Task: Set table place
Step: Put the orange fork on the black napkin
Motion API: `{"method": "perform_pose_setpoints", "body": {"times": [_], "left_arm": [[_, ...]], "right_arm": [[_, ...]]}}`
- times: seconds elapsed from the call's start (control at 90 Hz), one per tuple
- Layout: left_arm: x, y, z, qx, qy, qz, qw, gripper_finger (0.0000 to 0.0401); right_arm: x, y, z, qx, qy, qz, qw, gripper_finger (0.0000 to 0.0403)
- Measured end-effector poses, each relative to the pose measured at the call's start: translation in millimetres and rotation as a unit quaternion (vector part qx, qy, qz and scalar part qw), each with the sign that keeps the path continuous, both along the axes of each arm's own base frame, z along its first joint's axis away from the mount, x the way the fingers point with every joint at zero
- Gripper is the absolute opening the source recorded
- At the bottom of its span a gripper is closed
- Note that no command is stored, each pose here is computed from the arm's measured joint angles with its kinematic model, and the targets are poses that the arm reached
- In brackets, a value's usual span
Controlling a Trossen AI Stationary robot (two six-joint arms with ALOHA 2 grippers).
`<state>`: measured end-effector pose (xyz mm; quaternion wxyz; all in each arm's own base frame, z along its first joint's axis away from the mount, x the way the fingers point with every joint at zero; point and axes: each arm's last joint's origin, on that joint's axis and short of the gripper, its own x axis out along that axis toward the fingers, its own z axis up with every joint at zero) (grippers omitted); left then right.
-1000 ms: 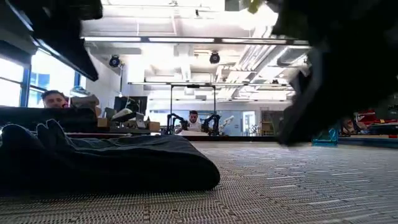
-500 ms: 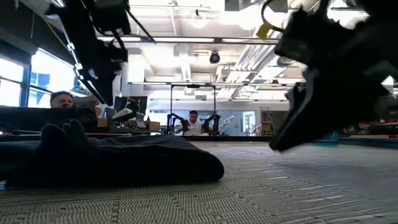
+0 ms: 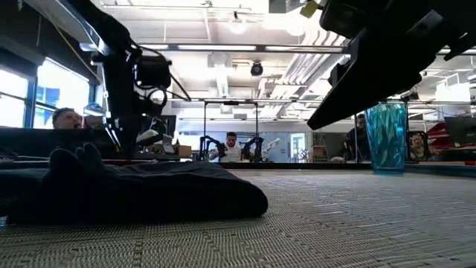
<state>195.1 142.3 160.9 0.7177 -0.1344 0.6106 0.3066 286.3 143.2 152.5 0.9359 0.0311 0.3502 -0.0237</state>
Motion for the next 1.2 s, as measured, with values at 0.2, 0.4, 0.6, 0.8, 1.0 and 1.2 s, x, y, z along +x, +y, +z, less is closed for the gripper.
{"method": "perform_pose_setpoints", "body": {"times": [0.2,0.4,0.6,0.8,1.0,1.2], "left_arm": [[-2,11,-7,-0.014,-0.007,-0.008,1.000,0.0170],[-2,13,-7,-0.019,-0.013,-0.013,1.000,0.0170],[-2,12,-7,-0.022,-0.017,-0.020,0.999,0.0170],[-3,13,-7,-0.026,-0.018,-0.028,0.999,0.0170],[-4,14,-7,-0.026,-0.012,-0.026,0.999,0.0170],[-4,8,4,-0.011,-0.028,-0.037,0.999,0.0170]], "right_arm": [[1,-3,0,-0.010,0.000,-0.010,1.000,0.0126],[-1,-4,-2,-0.018,0.012,-0.012,1.000,0.0126],[-1,-4,-3,-0.020,0.015,-0.012,1.000,0.0126],[-2,-4,-3,-0.024,0.016,-0.014,0.999,0.0126],[-2,-5,-4,-0.025,0.017,-0.015,0.999,0.0126],[-2,-6,-3,-0.035,0.014,-0.024,0.999,0.0126]]}}
